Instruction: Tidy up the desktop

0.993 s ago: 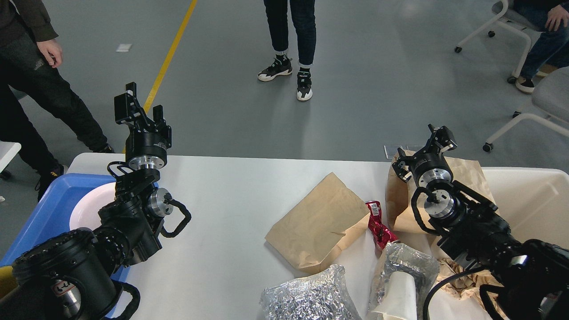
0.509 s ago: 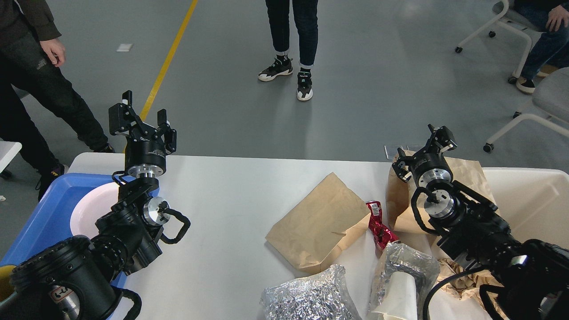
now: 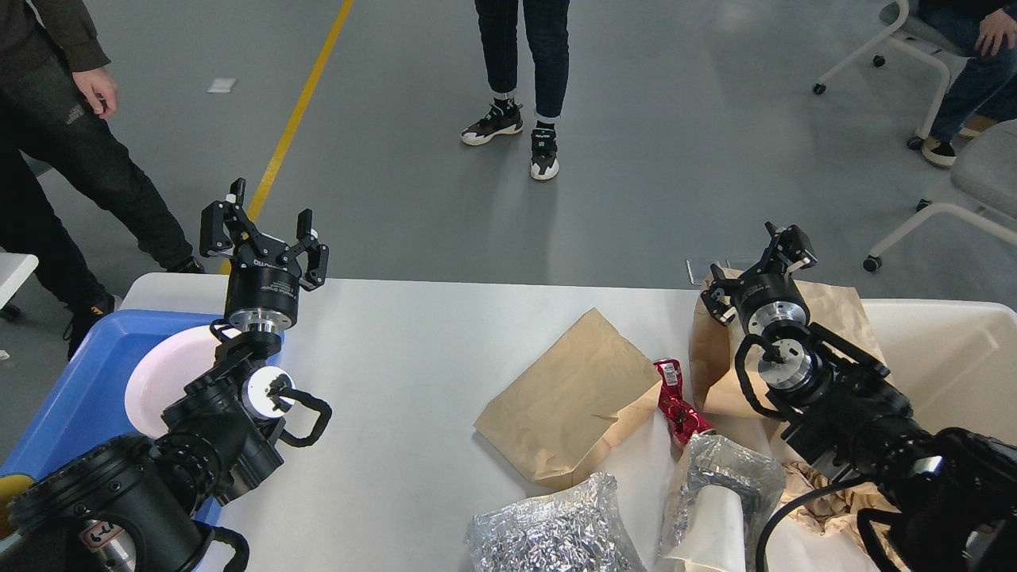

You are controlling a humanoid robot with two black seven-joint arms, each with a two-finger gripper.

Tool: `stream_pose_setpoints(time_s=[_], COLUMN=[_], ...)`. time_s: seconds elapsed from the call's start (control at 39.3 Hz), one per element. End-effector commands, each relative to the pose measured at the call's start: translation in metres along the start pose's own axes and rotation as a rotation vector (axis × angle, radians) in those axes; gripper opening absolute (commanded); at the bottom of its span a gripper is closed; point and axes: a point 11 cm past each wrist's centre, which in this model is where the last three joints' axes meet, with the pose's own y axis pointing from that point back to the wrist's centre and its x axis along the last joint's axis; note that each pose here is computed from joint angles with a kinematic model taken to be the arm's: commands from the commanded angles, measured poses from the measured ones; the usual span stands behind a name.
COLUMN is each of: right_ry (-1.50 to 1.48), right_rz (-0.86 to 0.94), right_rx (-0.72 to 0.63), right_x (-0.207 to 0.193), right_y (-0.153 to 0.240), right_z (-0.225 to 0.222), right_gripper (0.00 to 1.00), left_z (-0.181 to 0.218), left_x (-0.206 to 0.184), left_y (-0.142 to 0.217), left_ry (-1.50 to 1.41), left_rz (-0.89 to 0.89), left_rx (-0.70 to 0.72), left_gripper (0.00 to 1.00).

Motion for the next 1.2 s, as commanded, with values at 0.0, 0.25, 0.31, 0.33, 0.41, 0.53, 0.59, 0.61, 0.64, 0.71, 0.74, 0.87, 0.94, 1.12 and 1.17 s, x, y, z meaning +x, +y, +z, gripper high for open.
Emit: stream_pose_setpoints(time_s=[0.0, 0.25, 0.31, 0.33, 0.41, 0.53, 0.59, 0.61, 0.64, 0.71, 0.74, 0.87, 0.94, 1.12, 1.17], right_ry=[0.000, 0.000, 0.002, 0.000, 0.000, 0.000, 0.000, 0.000, 0.000, 0.001, 0.000, 0.000, 0.000, 0.000, 0.000], right_rz=[0.001, 0.000, 0.000, 0.001, 0.000, 0.000, 0.001, 0.001, 0.001, -0.001, 0.000, 0.001, 0.000, 0.000, 0.001], right_rx=[-0.001, 0.000, 0.000, 0.000, 0.000, -0.001, 0.000, -0.001, 0.000, -0.001, 0.000, -0.001, 0.000, -0.001, 0.000], right_x=[0.0001, -0.0001, 0.0001, 0.0001, -0.0004, -0.0001, 0.0001, 0.0001, 0.0001, -0.0001, -0.0001, 0.0001, -0.0001, -0.0001, 0.0001], right_y=[0.0000, 0.0000, 0.0000, 0.0000, 0.0000, 0.0000, 0.0000, 0.0000, 0.0000, 0.0000, 0.0000, 0.0000, 0.0000, 0.0000, 0.0000], right_z=[0.0001, 0.0000, 0.0000, 0.0000, 0.0001, 0.0001, 0.0000, 0.0001, 0.0000, 0.0002, 0.0000, 0.0001, 0.0000, 0.0001, 0.0000], right_gripper=[1.00, 1.00, 1.00, 1.00, 1.00, 1.00, 1.00, 1.00, 1.00, 1.00, 1.00, 1.00, 1.00, 1.00, 1.00], left_z=[0.0022, -0.0023, -0.0042, -0.0048, -0.0041, -0.0055, -0.0055, -0.0055, -0.0065, -0.0064, -0.0064, -0.0065, -0.0066, -0.0066, -0.0067], left_x=[0.0032, 0.0076, 0.0094, 0.0103, 0.0115, 0.0097, 0.0096, 0.0095, 0.0091, 0.0089, 0.0087, 0.0078, 0.0077, 0.0077, 0.0077], left_y=[-0.0009, -0.0007, -0.0004, 0.0002, 0.0001, 0.0004, 0.0004, 0.0004, 0.0011, 0.0011, 0.0011, 0.0010, 0.0010, 0.0010, 0.0010], left_ry=[-0.003, 0.034, 0.052, 0.053, 0.052, 0.058, 0.059, 0.060, 0.062, 0.062, 0.060, 0.060, 0.059, 0.059, 0.058], left_rz=[0.004, 0.040, 0.058, 0.062, 0.068, 0.061, 0.060, 0.058, 0.056, 0.054, 0.052, 0.044, 0.043, 0.043, 0.043], left_rx=[0.010, 0.053, 0.069, 0.073, 0.071, 0.074, 0.074, 0.074, 0.076, 0.075, 0.075, 0.077, 0.078, 0.078, 0.079], left_gripper=[0.96, 0.96, 0.96, 0.96, 0.96, 0.97, 0.97, 0.97, 0.97, 0.97, 0.97, 0.97, 0.97, 0.97, 0.97])
